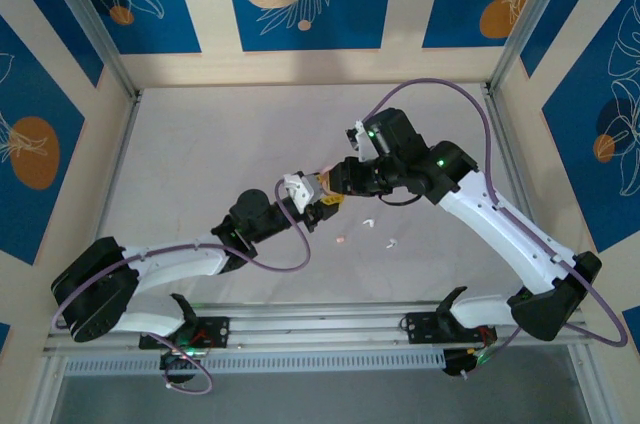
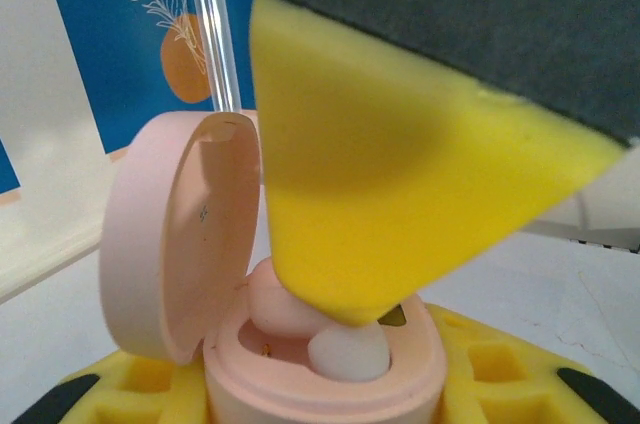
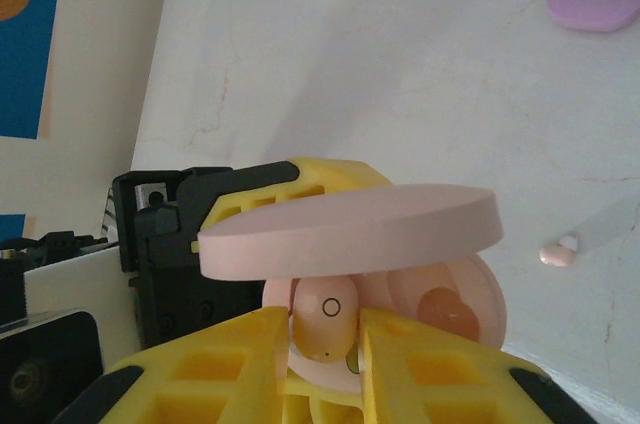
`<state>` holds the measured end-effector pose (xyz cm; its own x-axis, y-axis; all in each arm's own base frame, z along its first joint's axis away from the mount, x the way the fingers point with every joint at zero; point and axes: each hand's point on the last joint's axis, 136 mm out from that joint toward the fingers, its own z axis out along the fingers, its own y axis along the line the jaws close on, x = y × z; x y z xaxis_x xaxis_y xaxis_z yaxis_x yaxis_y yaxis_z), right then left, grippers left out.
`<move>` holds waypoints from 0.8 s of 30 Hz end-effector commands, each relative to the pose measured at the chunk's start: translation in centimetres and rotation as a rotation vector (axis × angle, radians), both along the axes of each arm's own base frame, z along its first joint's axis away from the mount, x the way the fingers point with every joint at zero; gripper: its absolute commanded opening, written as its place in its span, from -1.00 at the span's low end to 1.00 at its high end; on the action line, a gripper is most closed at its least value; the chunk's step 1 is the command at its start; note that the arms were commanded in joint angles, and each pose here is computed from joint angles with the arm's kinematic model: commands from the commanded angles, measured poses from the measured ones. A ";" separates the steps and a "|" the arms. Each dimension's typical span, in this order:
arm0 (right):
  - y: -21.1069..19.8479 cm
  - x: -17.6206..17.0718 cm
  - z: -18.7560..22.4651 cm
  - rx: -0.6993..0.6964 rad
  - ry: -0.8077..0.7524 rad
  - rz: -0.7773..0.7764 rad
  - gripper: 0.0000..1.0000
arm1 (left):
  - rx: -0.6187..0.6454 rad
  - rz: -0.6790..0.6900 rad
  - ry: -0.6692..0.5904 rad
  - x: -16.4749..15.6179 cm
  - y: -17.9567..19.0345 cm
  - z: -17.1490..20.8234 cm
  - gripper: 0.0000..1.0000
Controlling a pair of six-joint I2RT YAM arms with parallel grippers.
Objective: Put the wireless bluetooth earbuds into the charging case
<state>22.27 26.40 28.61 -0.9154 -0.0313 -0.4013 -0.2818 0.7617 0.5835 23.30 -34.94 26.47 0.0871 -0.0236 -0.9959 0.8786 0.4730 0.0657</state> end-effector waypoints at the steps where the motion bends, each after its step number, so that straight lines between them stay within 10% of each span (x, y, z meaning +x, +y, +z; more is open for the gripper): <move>1: 0.5 -0.8 0.3 0.016 0.018 0.036 -0.47 | -0.070 -0.059 -0.039 -0.9 -0.8 2.8 -0.40; 24: -1.5 -2.2 4.2 0.068 -0.152 0.037 -0.34 | -0.100 0.015 -0.050 -0.2 0.5 3.0 -0.40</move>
